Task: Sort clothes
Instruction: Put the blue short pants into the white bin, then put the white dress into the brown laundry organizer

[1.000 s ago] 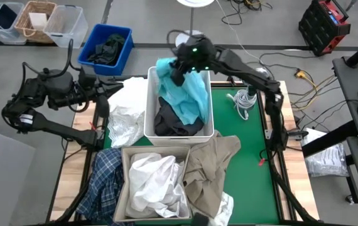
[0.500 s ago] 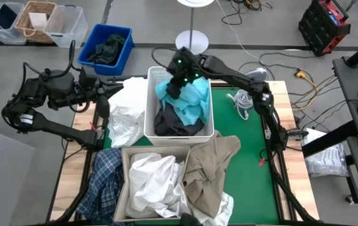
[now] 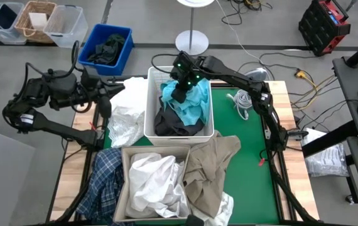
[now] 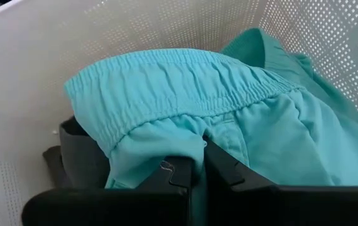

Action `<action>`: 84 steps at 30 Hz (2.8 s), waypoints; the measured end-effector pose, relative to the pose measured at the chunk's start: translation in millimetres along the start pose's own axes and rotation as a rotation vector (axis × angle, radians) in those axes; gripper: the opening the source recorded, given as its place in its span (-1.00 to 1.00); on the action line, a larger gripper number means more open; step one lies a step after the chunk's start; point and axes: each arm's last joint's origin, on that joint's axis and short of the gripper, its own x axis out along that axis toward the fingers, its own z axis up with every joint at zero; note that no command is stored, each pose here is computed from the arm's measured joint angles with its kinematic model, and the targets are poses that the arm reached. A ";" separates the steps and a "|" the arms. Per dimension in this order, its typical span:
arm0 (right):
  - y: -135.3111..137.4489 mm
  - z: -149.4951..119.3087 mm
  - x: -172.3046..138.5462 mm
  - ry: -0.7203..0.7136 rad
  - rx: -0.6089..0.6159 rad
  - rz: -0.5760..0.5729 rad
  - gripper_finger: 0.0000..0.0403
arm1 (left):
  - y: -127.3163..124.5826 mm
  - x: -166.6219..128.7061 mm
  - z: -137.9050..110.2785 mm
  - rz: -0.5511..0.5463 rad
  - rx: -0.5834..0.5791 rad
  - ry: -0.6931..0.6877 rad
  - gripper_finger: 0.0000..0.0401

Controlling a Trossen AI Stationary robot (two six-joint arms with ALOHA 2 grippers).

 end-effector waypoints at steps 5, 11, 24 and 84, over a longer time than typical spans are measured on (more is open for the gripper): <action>0.0 0.0 0.0 0.000 0.000 0.000 -0.95 | -2.2 4.3 -0.3 0.003 -0.012 0.010 -1.00; 0.0 0.0 0.0 0.000 -0.003 0.000 -0.95 | -4.4 8.5 -0.5 0.005 -0.023 0.021 -1.00; -0.5 0.8 0.0 -0.009 -0.002 -0.014 -0.92 | -5.4 10.3 -0.7 0.006 -0.021 0.025 -1.00; 61.8 -24.6 -192.1 -0.372 -0.090 0.026 -0.08 | -1.6 6.1 -11.2 -0.022 0.013 0.137 -1.00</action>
